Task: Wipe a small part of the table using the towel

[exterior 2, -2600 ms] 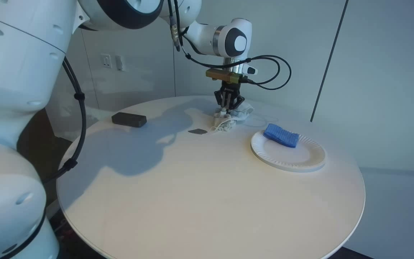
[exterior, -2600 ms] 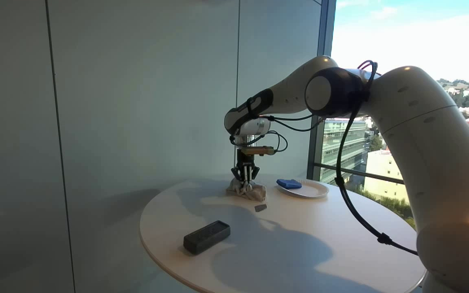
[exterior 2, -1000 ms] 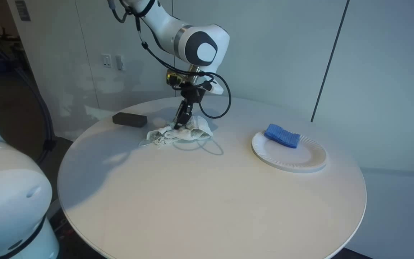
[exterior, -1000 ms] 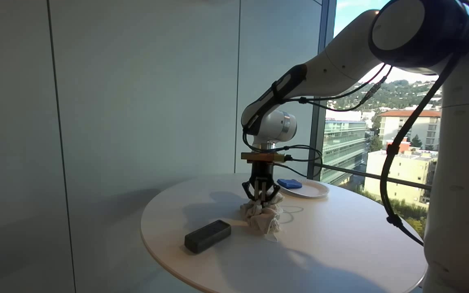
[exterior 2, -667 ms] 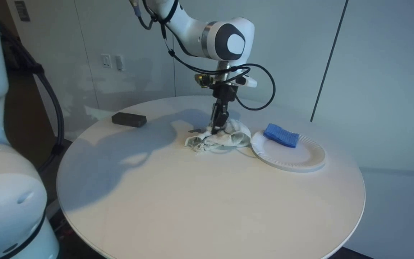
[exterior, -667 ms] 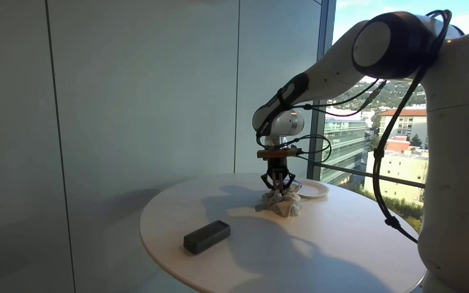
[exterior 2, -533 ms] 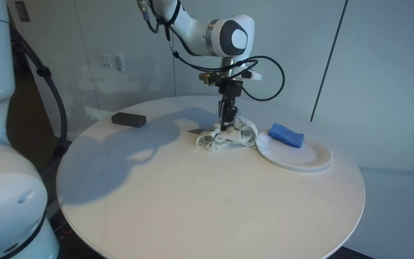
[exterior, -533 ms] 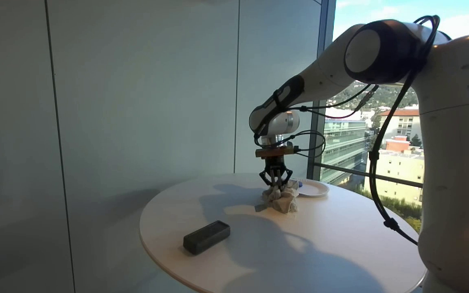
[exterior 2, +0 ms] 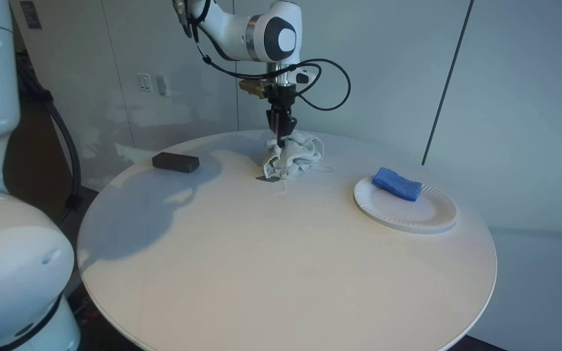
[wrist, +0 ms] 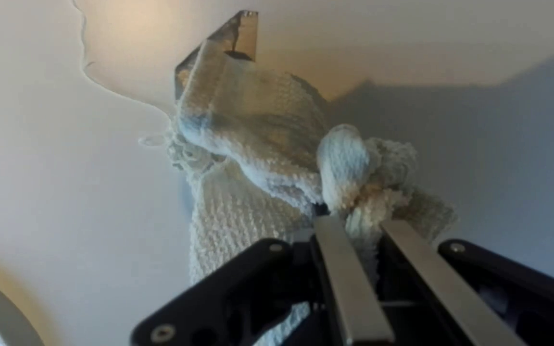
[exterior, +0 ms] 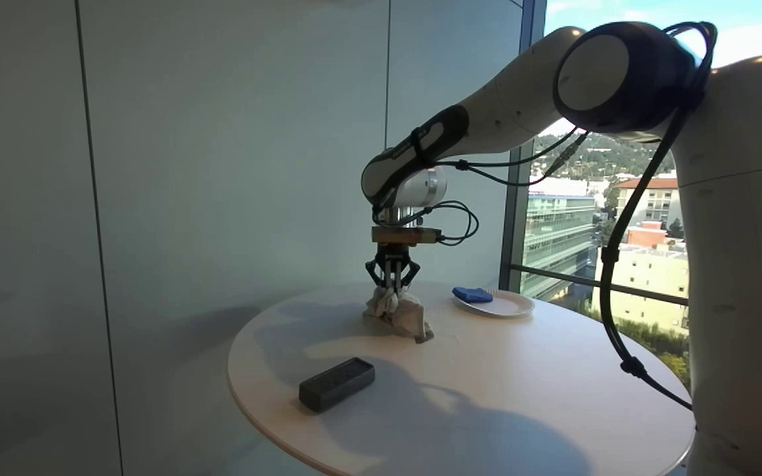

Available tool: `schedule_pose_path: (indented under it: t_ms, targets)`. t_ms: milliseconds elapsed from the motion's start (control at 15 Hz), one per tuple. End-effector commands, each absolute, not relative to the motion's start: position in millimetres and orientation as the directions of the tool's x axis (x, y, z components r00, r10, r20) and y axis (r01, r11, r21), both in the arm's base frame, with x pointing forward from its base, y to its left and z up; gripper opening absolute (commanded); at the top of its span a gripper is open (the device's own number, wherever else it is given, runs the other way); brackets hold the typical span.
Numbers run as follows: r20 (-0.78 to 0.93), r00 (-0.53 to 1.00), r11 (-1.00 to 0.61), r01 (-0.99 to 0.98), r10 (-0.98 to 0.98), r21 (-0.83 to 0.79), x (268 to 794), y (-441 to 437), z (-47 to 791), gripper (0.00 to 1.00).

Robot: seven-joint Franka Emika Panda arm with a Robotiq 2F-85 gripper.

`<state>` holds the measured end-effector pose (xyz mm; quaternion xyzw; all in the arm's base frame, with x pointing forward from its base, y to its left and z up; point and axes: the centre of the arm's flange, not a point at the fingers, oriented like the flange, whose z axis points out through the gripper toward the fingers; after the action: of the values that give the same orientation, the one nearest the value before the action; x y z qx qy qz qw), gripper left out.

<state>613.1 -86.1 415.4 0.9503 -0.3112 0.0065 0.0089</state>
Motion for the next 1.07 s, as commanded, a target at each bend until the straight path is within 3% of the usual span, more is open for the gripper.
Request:
schedule_pose_path:
  t_ms: [0,267,1000]
  targets:
    - [0.014,0.884,-0.878,-0.463,-0.468,-0.120,611.2,-81.9,366.6,0.07]
    - [-0.082,0.914,-0.893,-0.406,-0.398,-0.196,580.2,-60.8,319.7,0.07]
    - [-0.262,0.694,-0.735,-0.670,-0.670,0.106,413.1,-17.2,324.1,0.07]
